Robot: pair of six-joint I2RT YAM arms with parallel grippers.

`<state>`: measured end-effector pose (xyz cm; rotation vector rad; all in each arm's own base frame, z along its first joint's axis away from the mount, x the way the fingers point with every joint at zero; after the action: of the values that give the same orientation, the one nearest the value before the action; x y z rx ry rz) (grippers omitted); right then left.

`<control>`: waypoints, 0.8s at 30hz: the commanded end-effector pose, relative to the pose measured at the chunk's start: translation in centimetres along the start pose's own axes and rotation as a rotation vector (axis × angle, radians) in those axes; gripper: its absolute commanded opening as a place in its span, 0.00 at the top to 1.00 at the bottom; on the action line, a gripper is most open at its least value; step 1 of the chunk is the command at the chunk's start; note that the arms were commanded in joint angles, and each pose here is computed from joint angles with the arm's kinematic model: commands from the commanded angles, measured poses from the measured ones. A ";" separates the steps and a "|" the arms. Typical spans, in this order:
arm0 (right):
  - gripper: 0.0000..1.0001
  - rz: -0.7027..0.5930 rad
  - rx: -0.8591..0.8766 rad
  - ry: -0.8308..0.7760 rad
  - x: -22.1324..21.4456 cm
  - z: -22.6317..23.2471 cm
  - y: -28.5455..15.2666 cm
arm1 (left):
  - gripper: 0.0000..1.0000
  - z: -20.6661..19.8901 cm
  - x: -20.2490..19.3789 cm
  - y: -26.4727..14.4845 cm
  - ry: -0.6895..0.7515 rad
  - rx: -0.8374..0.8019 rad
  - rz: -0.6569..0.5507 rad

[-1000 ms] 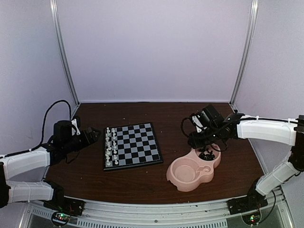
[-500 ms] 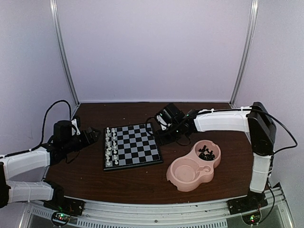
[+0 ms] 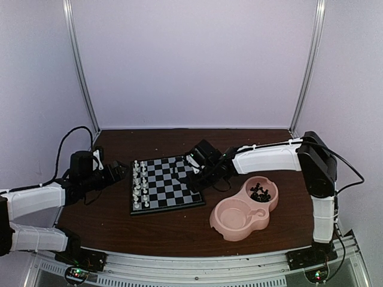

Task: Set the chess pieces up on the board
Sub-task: Place the king on a1.

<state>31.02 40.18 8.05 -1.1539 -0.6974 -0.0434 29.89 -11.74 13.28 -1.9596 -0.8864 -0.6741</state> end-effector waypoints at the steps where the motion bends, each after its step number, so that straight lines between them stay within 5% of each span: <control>1: 0.49 -0.021 0.009 -0.033 0.5 1.1 0.5 | 0.07 -1.7 2.0 -0.3 0.019 -0.057 -0.056; 9: 0.33 -0.022 -0.007 -0.051 0.3 1.0 0.8 | 0.07 -1.7 2.1 -0.5 0.023 -0.057 -0.061; 24: 0.38 -0.241 -0.037 -0.018 2.2 -0.5 -5.5 | 0.10 -5.5 1.7 0.4 0.178 -0.192 -0.012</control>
<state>29.93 38.83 9.74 -1.1439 -0.7816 -0.0794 30.04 -13.69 15.18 -2.0121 -0.8154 -0.7954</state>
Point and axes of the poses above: each gripper's point midway between its finger pads, its own y axis out along the fingers, its own z axis along the line the jaws close on, x = y × z, the point moved 2 cm from there along -y, back along the fingers, and after that the axes turned 7 degrees about y, right-handed, at the moved point
